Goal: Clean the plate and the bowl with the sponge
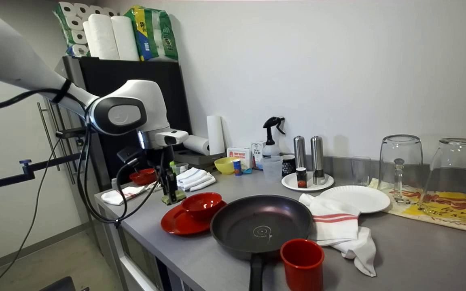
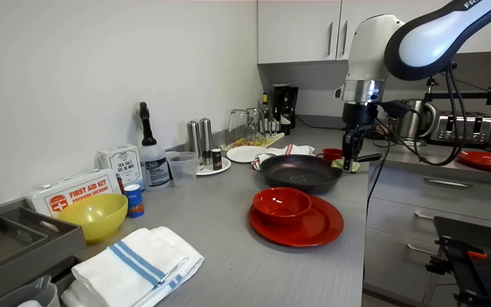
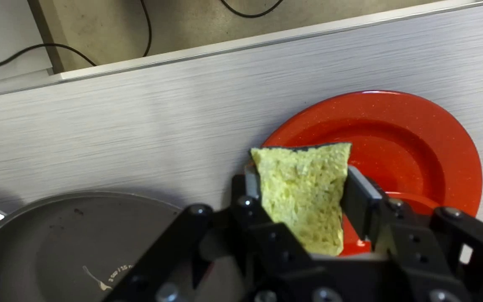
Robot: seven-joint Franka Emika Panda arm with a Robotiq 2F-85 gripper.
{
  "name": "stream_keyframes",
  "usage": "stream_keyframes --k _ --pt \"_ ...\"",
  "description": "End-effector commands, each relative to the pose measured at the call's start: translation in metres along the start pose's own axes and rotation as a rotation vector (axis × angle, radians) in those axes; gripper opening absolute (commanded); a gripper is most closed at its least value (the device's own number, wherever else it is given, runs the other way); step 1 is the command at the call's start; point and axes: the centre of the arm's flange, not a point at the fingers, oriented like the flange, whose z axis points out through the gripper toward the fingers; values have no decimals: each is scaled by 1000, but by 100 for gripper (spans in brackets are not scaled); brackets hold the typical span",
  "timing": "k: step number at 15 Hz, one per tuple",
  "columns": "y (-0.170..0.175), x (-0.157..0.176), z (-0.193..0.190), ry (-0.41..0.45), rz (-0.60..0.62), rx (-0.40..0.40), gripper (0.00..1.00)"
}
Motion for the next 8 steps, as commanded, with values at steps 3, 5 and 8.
stream_keyframes --k 3,5,8 --pt "-10 17 28 -49 -19 -13 25" --pt "-11 17 39 -71 -21 -17 25" --pt "-13 17 53 -91 -26 -27 25"
